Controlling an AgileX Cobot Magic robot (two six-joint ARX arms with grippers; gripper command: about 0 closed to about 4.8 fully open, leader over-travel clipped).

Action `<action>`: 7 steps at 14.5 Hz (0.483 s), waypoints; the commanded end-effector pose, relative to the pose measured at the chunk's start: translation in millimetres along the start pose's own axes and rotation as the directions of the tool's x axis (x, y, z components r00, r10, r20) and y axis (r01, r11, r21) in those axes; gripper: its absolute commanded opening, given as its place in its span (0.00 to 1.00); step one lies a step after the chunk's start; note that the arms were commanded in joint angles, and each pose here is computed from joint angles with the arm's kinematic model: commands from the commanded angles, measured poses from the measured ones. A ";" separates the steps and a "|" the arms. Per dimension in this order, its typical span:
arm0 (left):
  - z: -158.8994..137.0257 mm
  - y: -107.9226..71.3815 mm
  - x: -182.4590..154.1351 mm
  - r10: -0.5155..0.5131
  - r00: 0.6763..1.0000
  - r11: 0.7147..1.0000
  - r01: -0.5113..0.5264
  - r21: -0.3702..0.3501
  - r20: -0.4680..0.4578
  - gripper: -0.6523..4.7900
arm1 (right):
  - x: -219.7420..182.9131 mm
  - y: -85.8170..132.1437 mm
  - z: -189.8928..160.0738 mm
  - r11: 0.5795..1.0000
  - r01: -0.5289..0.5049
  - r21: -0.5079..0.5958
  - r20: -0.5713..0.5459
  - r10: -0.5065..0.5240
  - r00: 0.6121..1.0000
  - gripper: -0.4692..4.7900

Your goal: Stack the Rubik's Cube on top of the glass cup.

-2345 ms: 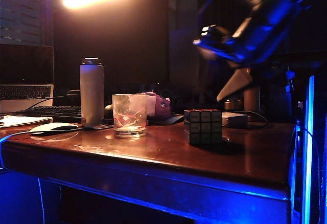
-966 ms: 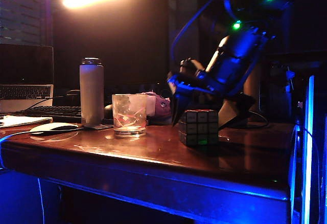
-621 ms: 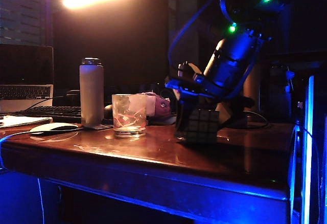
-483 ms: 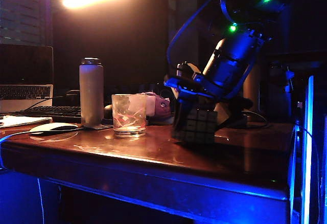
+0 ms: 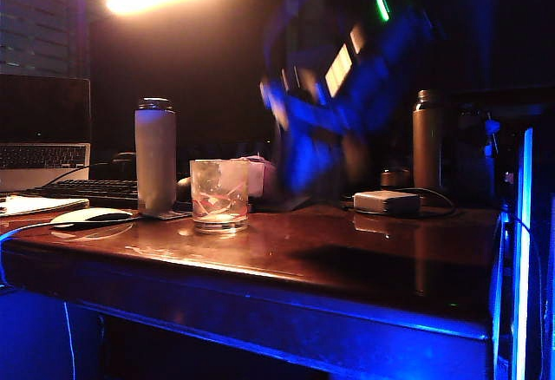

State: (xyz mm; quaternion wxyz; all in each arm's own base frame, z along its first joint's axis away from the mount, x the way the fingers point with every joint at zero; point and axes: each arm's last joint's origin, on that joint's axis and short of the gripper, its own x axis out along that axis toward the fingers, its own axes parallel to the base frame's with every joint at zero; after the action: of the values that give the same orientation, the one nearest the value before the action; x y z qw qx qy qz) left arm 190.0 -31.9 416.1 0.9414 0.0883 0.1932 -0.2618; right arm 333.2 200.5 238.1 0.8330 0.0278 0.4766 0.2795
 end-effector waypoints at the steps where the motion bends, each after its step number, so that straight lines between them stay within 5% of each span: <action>1: 2.2 -0.2 -1.7 0.000 1.000 1.000 0.000 0.011 0.018 0.11 | -27.1 15.7 44.6 0.996 0.036 -0.076 0.119 -0.027 0.993 0.64; 7: 2.2 -0.3 -1.7 -0.004 1.000 1.000 0.004 0.011 0.020 0.11 | 4.9 22.0 106.3 0.990 0.038 -0.133 0.165 -0.016 0.986 0.64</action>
State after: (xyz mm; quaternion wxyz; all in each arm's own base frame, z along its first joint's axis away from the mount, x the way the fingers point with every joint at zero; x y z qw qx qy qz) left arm 189.9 -31.9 416.1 0.9414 0.0882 0.1929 -0.2624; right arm 407.6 241.4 294.7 0.8715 -0.0095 0.3939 0.2920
